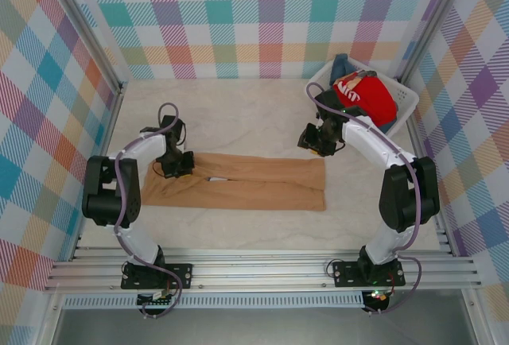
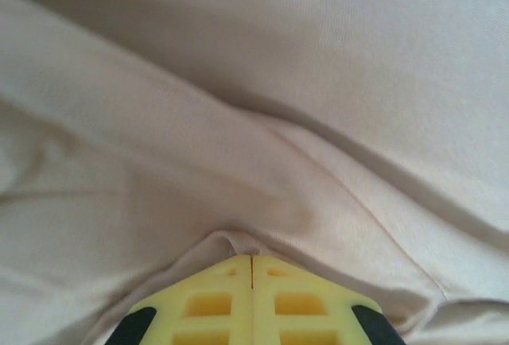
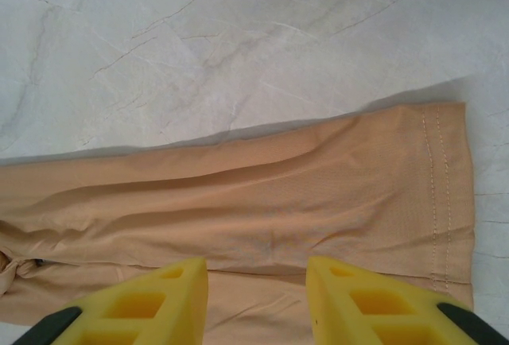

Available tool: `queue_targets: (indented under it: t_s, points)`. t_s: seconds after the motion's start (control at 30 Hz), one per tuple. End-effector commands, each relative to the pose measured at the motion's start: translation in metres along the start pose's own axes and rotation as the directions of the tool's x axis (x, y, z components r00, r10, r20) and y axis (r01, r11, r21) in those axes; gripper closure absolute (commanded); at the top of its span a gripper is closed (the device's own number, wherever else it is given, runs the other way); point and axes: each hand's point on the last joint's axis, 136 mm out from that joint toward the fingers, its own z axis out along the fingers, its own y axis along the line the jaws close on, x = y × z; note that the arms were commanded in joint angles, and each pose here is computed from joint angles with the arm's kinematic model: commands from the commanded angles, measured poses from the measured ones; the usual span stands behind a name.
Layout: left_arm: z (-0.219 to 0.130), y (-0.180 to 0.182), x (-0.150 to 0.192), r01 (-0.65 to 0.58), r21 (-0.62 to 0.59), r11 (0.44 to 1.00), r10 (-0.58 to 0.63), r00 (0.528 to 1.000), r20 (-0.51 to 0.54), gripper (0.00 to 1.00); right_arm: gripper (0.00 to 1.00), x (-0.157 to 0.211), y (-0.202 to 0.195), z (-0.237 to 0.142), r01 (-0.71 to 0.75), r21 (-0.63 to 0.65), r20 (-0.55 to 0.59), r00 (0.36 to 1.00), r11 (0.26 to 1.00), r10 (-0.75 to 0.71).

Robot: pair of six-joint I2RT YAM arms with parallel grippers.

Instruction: Fold and stack the t-shirts

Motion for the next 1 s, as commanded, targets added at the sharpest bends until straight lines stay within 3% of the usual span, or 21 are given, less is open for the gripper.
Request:
queue_targets:
  t_s: [0.0, 0.5, 0.67, 0.77, 0.83, 0.97]
  points:
    - [-0.016, -0.001, 0.025, 0.086, 0.002, 0.996, -0.085, 0.996, -0.031, 1.00, 0.62, 0.001, 0.007, 0.000, -0.003, -0.024, -0.002, 1.000, 1.000, 0.003]
    - [-0.005, -0.011, 0.090, 0.338, 0.055, 0.940, -0.329, 0.936, -0.126, 0.99, 0.63, 0.008, 0.007, 0.001, 0.005, -0.029, -0.015, 1.000, 1.000, -0.006]
    - [-0.002, -0.008, 0.099, 0.343, 0.028, 0.939, -0.336, 0.931, -0.145, 0.84, 0.63, 0.013, 0.006, 0.002, 0.002, -0.029, -0.023, 1.000, 1.000, -0.003]
    - [-0.016, -0.011, 0.094, 0.340, 0.050, 0.939, -0.332, 0.936, -0.113, 0.78, 0.63, 0.015, 0.005, 0.002, 0.003, -0.026, -0.026, 1.000, 1.000, -0.003]
    - [-0.031, -0.016, 0.087, 0.345, 0.090, 0.934, -0.340, 0.938, -0.072, 0.67, 0.63, 0.016, 0.003, 0.002, 0.000, -0.023, -0.028, 1.000, 1.000, -0.001]
    - [-0.047, -0.021, 0.074, 0.331, 0.113, 0.937, -0.330, 0.943, -0.027, 0.66, 0.62, 0.018, 0.002, 0.004, -0.002, -0.019, -0.032, 0.999, 1.000, 0.001]
